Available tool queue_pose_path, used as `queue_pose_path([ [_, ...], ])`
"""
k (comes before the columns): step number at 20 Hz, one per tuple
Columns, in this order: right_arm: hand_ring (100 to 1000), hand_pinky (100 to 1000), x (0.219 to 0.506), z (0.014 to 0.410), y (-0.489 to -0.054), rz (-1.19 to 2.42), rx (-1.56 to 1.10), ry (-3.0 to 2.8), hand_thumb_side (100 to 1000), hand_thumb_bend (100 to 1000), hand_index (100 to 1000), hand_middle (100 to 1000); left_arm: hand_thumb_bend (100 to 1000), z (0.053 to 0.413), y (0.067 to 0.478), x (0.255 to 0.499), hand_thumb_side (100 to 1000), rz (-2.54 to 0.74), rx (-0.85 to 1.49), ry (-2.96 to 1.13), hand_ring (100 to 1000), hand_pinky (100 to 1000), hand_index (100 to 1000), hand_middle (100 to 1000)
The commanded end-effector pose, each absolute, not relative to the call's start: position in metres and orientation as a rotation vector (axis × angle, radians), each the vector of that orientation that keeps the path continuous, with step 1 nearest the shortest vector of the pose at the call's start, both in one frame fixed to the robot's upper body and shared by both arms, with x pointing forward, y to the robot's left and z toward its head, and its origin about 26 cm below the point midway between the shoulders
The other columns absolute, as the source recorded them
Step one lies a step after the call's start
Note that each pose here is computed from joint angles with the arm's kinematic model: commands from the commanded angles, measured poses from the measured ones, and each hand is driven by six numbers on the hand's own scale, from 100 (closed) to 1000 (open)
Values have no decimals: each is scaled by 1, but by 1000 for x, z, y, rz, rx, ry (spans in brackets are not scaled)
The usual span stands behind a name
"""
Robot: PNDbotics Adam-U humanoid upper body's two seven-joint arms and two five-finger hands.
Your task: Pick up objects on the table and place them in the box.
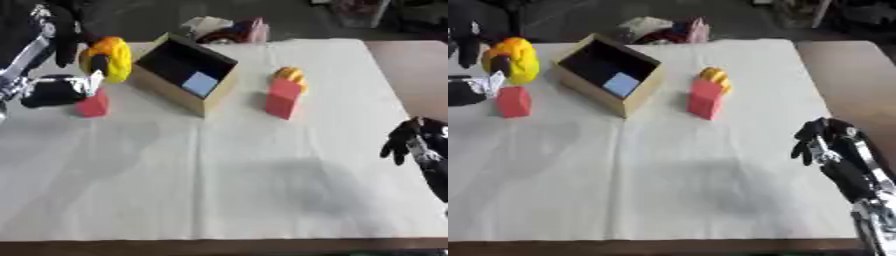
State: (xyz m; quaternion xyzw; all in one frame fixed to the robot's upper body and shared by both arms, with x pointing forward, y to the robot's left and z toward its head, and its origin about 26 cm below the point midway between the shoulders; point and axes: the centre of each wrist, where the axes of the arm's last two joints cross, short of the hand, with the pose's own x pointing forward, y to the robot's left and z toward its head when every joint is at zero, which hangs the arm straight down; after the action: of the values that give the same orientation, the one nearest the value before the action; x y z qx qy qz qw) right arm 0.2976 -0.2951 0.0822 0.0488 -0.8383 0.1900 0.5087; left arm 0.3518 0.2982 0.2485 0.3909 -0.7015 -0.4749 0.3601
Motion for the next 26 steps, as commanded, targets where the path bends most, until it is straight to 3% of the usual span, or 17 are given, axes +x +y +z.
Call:
queue_pose_path([
  [1,256,398,298,88,-298,482,117,-2032,484,100,518,257,100,248,310,379,244,-1200,1029,-1715,335,492,591,321],
  [13,254,398,299,84,-292,490,162,-2021,473,100,518,256,100,211,302,462,244,-1087,1012,-1624,352,506,614,349],
  [26,252,398,299,82,-288,497,191,-2015,469,100,518,255,100,179,278,484,244,-1028,999,-1607,410,568,667,410],
])
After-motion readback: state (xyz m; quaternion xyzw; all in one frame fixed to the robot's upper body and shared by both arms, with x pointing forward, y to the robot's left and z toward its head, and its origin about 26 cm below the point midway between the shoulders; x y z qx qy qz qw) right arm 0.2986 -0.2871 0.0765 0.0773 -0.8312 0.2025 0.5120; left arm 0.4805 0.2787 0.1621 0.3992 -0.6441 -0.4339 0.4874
